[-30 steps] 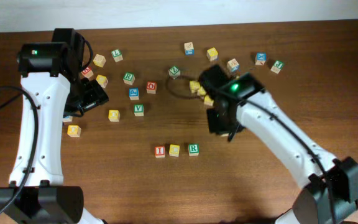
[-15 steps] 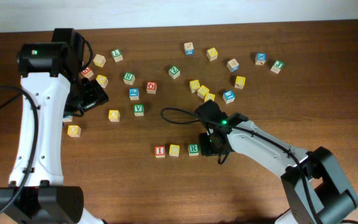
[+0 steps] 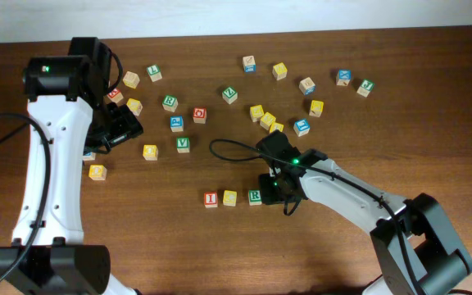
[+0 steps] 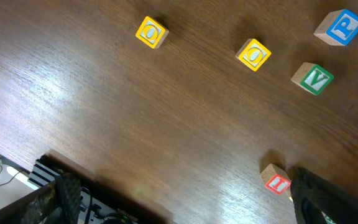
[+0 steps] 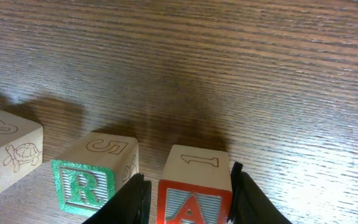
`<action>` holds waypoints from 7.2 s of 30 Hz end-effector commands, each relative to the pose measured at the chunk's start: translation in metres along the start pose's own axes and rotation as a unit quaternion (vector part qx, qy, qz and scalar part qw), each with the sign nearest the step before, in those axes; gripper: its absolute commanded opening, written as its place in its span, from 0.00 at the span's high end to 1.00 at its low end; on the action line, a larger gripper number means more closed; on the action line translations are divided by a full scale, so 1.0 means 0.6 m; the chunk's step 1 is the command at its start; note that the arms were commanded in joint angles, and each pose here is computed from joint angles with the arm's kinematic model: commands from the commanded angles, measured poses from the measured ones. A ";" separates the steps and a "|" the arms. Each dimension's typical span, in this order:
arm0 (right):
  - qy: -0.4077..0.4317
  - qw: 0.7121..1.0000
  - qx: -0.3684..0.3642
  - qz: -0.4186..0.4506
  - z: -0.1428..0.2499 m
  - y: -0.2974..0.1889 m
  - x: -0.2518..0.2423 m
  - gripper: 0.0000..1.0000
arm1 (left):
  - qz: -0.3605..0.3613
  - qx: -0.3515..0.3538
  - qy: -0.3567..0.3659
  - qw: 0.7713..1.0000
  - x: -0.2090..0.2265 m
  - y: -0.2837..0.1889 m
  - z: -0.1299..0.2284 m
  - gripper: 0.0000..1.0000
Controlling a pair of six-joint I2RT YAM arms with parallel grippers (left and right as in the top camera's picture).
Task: Spell out ICRA
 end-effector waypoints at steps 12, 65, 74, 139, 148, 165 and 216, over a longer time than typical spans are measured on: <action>0.018 0.999 -0.004 0.045 -0.058 -0.125 0.010 0.53 | -0.004 0.001 -0.007 1.000 0.001 0.003 -0.002 0.01; 0.222 0.972 0.071 0.044 0.065 -0.164 -0.239 0.57 | -0.052 0.088 0.218 0.971 -0.063 0.247 0.178 0.51; 0.157 0.987 0.031 -0.008 0.053 -0.086 -0.181 0.96 | -0.013 0.107 0.170 0.979 -0.071 0.289 0.201 1.00; 0.069 0.990 0.028 -0.117 0.005 0.007 -0.022 0.96 | 0.138 0.137 0.238 0.952 -0.155 0.307 0.295 1.00; 0.076 0.990 0.022 -0.118 0.001 0.007 -0.022 0.96 | 0.143 0.145 0.238 0.950 -0.156 0.306 0.298 1.00; 0.089 0.988 0.026 -0.121 0.002 0.007 -0.020 0.96 | 0.150 0.141 0.238 0.949 -0.160 0.305 0.297 1.00; 0.107 0.993 0.041 -0.002 0.020 0.011 -0.061 0.92 | 0.051 0.146 0.241 0.958 -0.105 0.307 0.297 1.00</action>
Point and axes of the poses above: each gripper's point midway between its finger pads, its own y axis out along the fingers, its own x axis along the line the jaws close on, z = x × y, the point moved 7 cm from there along -y, back along the fingers, and after that the axes turned 14 degrees about -y, right-handed, at the moved point
